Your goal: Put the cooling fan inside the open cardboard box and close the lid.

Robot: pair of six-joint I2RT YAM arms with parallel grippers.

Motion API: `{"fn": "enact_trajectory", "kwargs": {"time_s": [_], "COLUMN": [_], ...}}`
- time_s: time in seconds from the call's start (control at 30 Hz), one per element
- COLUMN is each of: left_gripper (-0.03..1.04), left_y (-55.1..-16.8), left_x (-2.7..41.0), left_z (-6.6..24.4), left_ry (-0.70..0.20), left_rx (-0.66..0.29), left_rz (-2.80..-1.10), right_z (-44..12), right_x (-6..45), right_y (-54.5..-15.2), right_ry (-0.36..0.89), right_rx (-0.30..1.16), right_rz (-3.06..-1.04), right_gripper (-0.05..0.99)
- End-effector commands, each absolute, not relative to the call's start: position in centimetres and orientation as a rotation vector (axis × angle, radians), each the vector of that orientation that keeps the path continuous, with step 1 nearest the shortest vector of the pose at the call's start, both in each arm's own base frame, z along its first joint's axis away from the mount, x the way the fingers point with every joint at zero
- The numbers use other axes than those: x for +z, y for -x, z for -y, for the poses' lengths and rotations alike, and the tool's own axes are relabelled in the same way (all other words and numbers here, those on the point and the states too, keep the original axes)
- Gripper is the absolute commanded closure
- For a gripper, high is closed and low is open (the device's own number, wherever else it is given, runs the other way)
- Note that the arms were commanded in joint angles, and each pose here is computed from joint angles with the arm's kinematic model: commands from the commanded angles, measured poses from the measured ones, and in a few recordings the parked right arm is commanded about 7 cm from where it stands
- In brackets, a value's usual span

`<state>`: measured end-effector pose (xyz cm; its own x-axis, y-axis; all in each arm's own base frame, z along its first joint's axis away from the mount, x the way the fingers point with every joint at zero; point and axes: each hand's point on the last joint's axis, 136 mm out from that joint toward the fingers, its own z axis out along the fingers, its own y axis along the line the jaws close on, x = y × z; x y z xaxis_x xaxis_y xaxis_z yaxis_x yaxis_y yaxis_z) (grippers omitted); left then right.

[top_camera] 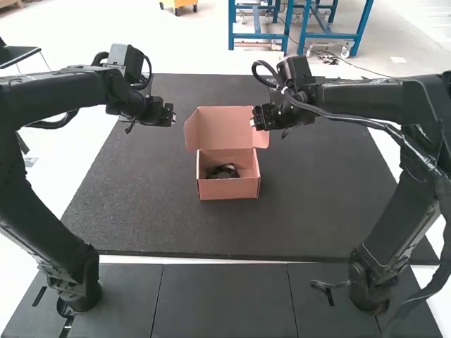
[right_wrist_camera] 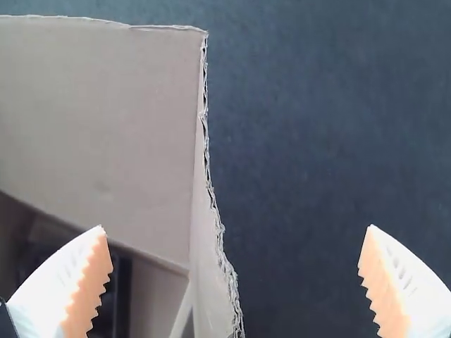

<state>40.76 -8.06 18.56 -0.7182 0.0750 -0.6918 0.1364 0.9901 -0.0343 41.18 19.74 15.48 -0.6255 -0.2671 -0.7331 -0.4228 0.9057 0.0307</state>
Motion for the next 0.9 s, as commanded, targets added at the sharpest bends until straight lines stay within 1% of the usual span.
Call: {"fn": "enact_trajectory", "kwargs": {"time_s": [0.0, 0.2, 0.33, 0.5, 0.87], "left_gripper": [0.04, 0.04, 0.04, 0.04, 0.04], "left_y": [-41.7, -41.5, -41.3, -41.1, -40.7], "left_x": [20.5, 20.9, 20.9, 20.8, 20.0], "left_z": [9.8, 12.4, 13.7, 14.0, 13.9], "left_ry": [-0.207, -0.291, -0.326, -0.333, -0.325], "left_rx": [-0.155, -0.22, -0.239, -0.245, -0.246], "left_rz": [-2.323, -2.315, -2.313, -2.316, -2.341], "right_z": [-19.9, -19.9, -19.7, -19.1, -19.0], "right_x": [17.2, 17.3, 17.2, 17.2, 17.9], "right_y": [-42.1, -42.2, -42.2, -42.5, -42.6], "right_ry": [0.472, 0.46, 0.452, 0.442, 0.466], "right_rx": [0.27, 0.277, 0.276, 0.271, 0.26], "right_rz": [-2.244, -2.248, -2.252, -2.257, -2.262], "right_gripper": [0.14, 0.16, 0.18, 0.18, 0.18]}}
